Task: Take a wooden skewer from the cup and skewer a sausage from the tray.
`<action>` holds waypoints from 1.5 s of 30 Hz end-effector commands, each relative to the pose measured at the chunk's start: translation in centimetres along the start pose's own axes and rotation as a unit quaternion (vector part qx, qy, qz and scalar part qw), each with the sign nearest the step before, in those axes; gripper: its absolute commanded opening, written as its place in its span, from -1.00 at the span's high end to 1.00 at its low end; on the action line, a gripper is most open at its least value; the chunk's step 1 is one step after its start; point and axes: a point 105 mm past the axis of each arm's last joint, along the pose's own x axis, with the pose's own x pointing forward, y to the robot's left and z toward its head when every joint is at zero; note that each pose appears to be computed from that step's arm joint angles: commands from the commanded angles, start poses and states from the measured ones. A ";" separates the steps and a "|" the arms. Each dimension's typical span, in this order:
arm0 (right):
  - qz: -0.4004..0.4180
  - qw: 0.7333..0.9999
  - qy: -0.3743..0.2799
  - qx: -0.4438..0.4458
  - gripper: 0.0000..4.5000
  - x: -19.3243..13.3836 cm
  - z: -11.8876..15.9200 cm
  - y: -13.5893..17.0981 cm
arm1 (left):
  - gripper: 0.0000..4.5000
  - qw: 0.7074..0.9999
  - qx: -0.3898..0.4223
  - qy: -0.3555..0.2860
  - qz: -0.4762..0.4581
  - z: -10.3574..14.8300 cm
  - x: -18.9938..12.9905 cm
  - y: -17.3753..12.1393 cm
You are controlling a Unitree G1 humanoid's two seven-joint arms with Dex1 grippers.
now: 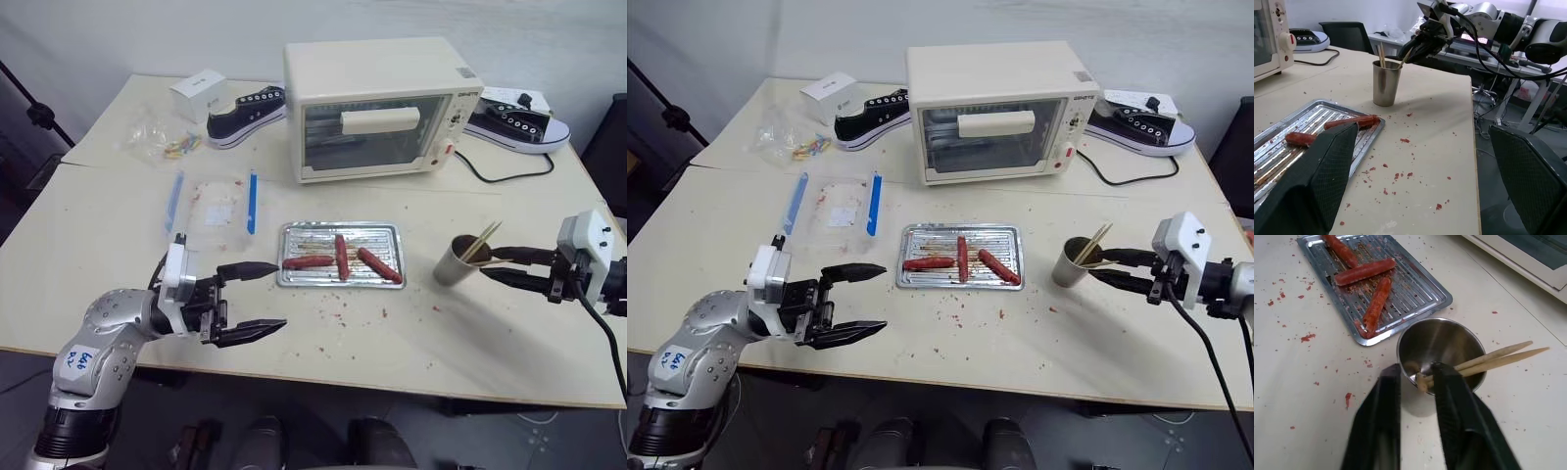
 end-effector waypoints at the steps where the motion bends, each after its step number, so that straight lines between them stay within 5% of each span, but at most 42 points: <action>1: 0.011 0.999 -0.025 -0.019 0.99 -0.4 1.8 -0.1 | -1.00 1.000 0.024 -0.007 -0.009 0.7 0.4 -0.4; 7: 0.030 0.998 -0.037 -0.028 0.99 -1.4 3.3 -0.2 | -1.00 1.000 0.025 -0.007 -0.008 0.4 0.5 -0.1; 19: 0.061 0.995 -0.083 0.014 0.99 -7.0 12.9 -1.1 | -1.00 0.999 0.018 -0.035 -0.024 0.8 1.6 0.9; 28: 0.209 0.943 -0.239 0.102 0.99 -0.1 15.4 3.9 | -1.00 0.989 0.016 -0.143 -0.042 4.4 5.1 2.3; 39: 0.242 0.902 -0.328 0.145 0.99 5.7 14.9 7.0 | -1.00 0.979 0.020 -0.186 -0.081 6.1 7.7 1.5; 45: 0.247 0.898 -0.331 0.150 1.00 6.6 14.7 7.5 | -0.37 0.978 0.021 -0.194 -0.077 6.3 8.0 1.3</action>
